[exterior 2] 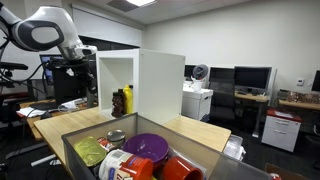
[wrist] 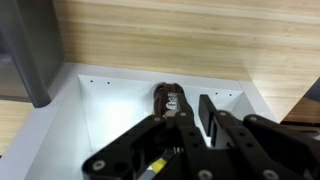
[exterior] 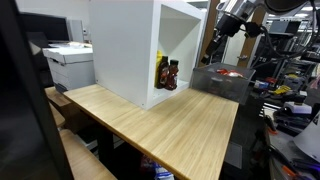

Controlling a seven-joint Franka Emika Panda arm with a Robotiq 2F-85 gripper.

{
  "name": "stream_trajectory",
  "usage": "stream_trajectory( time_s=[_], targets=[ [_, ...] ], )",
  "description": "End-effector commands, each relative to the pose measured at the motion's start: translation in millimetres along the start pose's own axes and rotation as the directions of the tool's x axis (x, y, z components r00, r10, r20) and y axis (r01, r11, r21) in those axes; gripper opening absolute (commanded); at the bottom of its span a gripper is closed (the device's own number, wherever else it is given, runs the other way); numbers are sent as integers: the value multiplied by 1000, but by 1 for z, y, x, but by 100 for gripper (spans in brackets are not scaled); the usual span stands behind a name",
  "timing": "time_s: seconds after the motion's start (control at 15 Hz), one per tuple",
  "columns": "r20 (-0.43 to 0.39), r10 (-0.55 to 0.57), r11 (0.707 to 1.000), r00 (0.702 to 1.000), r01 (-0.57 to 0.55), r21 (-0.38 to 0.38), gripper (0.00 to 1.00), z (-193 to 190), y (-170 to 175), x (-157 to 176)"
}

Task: Slide the first bottle in the white shelf with a black lid a little to the left

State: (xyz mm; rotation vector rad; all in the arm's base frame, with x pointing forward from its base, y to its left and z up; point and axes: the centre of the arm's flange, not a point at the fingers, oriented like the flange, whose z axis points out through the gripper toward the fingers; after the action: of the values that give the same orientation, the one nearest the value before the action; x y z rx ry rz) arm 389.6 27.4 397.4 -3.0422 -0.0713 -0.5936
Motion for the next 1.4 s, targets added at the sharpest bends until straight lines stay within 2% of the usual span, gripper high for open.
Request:
stream_trajectory(
  time_s=[0.0,0.07,0.13,0.27,0.8,1.33],
  targets=[
    [-84,27,999,996,-30,-26,2,34,8,8],
    [-116,34,998,993,-39,-42,0,51,15,14],
    [-128,33,998,991,-38,-42,3,53,16,15],
    [-144,31,998,989,-39,-55,3,67,21,18],
    [-133,-2,997,991,-8,-80,3,103,31,31],
    [-150,-1,996,989,-13,-90,3,119,42,43]
  ],
)
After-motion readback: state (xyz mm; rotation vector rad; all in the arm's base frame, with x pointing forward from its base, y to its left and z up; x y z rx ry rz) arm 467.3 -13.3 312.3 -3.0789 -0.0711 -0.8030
